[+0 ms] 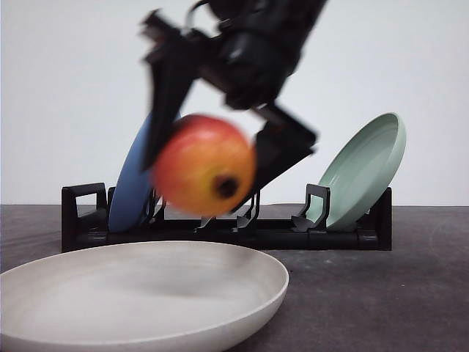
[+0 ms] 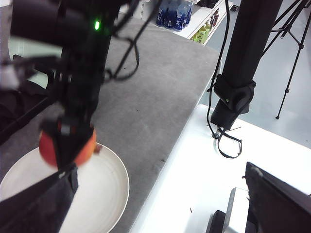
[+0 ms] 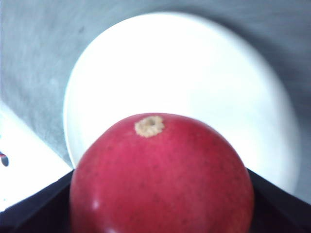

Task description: Place pomegranate in white plate

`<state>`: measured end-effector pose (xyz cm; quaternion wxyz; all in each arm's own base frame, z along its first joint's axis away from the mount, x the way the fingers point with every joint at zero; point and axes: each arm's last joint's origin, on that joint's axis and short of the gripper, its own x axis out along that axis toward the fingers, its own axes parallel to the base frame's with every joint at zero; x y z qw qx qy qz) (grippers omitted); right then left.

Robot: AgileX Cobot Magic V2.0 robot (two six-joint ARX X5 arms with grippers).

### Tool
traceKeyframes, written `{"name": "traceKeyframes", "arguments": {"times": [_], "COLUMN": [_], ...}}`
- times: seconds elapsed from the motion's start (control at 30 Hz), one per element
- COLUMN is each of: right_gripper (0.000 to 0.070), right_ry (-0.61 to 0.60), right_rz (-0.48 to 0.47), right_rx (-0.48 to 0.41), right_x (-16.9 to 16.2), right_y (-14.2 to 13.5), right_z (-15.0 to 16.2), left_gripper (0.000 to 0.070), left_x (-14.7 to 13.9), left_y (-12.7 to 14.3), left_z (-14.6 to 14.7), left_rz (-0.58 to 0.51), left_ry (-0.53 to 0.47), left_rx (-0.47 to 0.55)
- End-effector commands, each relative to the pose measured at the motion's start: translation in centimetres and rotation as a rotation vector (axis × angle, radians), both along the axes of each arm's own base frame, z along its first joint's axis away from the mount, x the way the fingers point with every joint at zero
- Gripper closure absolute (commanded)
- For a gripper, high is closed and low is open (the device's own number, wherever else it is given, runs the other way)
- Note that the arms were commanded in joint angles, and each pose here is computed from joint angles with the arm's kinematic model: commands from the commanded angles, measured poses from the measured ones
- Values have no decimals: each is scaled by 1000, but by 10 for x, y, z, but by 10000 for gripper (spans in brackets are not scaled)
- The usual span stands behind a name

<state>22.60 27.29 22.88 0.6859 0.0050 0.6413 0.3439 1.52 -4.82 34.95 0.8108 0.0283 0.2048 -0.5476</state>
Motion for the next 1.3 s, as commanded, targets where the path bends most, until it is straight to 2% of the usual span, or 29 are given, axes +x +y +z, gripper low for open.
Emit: {"name": "traceKeyframes", "arguments": {"times": [0.0,0.17,0.67,0.73,0.87,0.9,1.1,1.27], "right_gripper": [282,282,275,241,17,0,0,0], "right_ry": [1,-21,4,1,-2,-2,-2,-32], "right_rz": [0,38,89,92,91,91,91,97], "right_rx": [-18,-91,-146,-142,-138,-137,-124,-92], "right_x": [-4,-16,-16,-17,-17,-17,-17,-19], "right_y": [13,29,39,40,40,40,40,37], "right_z": [-7,-23,-52,-52,-51,-51,-47,-24], "left_gripper": [25,25,25,25,25,25,25,25], "left_x": [-1,-1,-1,-1,-1,-1,-1,-1], "left_y": [1,1,1,1,1,1,1,1], "left_z": [5,5,5,5,5,5,5,5], "left_rz": [-15,-15,-14,-14,-14,-14,-14,-14], "left_ry": [-18,-19,-15,-15,-15,-15,-15,-15], "left_rx": [-15,-15,-17,-17,-17,-17,-17,-17]}}
